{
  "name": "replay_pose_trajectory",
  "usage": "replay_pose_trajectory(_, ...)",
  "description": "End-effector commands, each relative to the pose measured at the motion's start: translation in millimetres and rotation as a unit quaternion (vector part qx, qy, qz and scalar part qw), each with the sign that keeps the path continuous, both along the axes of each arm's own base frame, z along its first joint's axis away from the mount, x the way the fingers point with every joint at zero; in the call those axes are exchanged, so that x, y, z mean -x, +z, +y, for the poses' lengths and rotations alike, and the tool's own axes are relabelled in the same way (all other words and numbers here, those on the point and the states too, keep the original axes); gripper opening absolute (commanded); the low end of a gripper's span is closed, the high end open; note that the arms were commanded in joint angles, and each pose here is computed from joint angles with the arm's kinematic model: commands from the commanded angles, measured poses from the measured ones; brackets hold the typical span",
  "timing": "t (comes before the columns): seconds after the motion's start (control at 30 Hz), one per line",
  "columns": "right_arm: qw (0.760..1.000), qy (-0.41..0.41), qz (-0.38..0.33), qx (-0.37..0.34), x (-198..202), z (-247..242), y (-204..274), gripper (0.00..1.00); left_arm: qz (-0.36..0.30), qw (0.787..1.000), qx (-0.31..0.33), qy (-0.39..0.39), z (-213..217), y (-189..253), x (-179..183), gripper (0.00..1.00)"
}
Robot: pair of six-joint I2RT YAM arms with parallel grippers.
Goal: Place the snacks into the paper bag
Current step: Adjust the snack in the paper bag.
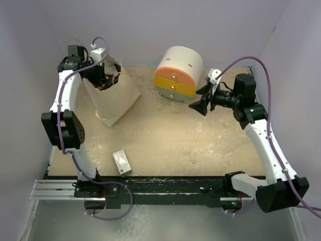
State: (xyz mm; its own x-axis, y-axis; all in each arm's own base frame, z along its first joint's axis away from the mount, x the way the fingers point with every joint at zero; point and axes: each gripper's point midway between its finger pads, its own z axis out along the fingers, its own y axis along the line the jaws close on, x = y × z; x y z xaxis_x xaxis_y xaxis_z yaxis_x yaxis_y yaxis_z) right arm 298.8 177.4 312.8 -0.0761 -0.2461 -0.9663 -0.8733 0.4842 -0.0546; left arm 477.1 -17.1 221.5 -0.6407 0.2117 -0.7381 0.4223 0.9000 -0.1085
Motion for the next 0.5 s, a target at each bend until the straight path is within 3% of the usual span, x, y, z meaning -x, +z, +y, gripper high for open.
replay_pose_trajectory(0.0,1.0,0.005,-0.017,-0.012,2.7,0.2,11.4,0.73,0.072,0.994,0.071,-0.041,-26.0,-15.3,22.0,0.08)
replay_pose_trajectory(0.13,1.0,0.004,-0.016,-0.012,2.1,-0.3,10.5,0.73,0.12,0.988,0.073,-0.07,-34.7,-28.5,41.6,0.17)
replay_pose_trajectory(0.2,1.0,0.005,-0.017,-0.013,1.5,0.2,10.6,0.73,0.113,0.988,0.068,-0.076,-34.6,-19.8,45.1,0.22)
replay_pose_trajectory(0.47,1.0,0.008,-0.015,-0.017,1.9,1.4,13.7,0.73,-0.042,0.996,0.023,-0.08,-27.5,68.7,30.2,0.53)
